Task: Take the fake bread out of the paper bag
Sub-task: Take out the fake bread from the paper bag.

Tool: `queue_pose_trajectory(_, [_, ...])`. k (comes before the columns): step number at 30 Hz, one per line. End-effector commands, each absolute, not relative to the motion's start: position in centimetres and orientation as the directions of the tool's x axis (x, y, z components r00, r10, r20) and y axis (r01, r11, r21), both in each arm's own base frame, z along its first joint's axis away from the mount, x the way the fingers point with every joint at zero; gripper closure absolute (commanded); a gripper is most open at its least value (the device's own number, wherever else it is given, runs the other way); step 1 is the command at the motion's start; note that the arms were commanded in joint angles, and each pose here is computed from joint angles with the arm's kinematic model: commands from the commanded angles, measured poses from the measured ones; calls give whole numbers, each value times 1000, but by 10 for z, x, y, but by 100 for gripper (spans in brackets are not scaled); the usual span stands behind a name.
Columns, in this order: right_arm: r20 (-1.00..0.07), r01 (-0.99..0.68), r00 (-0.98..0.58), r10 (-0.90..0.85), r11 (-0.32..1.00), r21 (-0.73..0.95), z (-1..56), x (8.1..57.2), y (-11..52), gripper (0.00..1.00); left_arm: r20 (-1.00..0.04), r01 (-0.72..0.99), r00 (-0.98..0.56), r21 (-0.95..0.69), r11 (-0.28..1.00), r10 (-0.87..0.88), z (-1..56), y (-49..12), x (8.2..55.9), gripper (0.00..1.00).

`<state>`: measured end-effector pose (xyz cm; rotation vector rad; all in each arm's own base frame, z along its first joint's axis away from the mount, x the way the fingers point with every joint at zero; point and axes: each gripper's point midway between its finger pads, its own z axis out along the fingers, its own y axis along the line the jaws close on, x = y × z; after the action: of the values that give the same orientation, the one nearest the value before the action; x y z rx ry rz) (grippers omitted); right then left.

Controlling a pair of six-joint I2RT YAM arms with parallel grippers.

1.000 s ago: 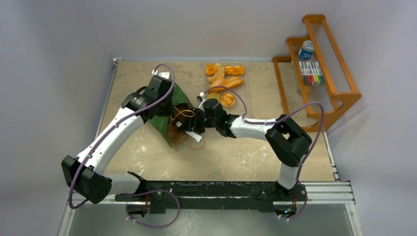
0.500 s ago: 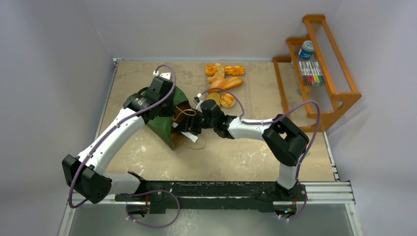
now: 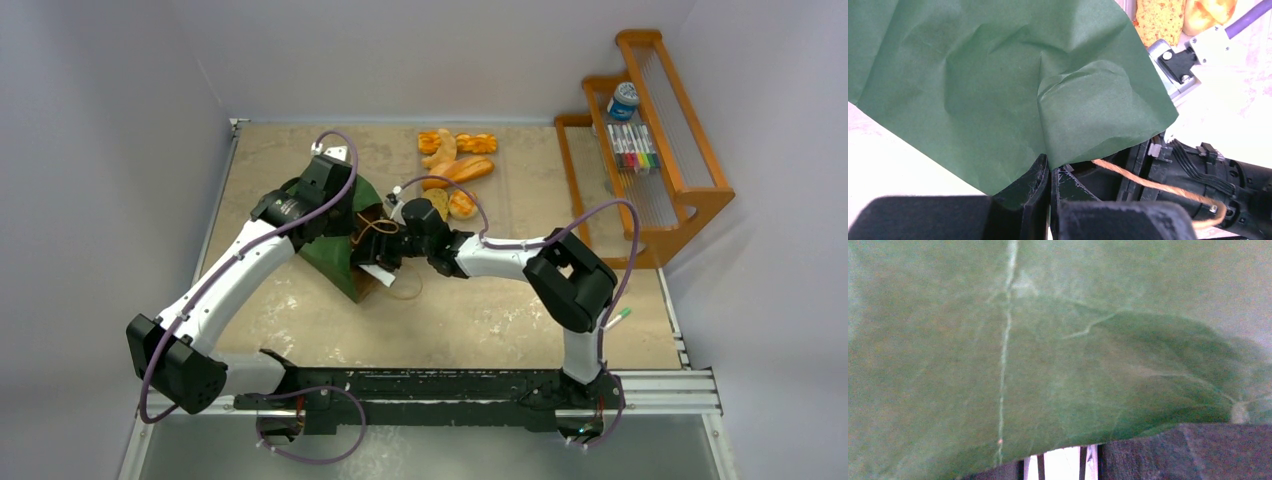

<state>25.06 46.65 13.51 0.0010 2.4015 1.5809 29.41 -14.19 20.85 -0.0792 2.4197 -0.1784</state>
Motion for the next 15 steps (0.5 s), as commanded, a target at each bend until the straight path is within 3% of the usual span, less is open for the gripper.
queue_pose_trajectory(1, [-250, -199, -960, 127, 324, 925, 164, 250, 477, 58, -668, 4, -732, -201, 980, -134, 218, -152, 298, 100])
queue_pose_trajectory(15, [-218, -177, -972, 92, 327, 928, 155, 228, 459, 58, -673, -1, -729, -180, 984, -123, 217, -151, 304, 100])
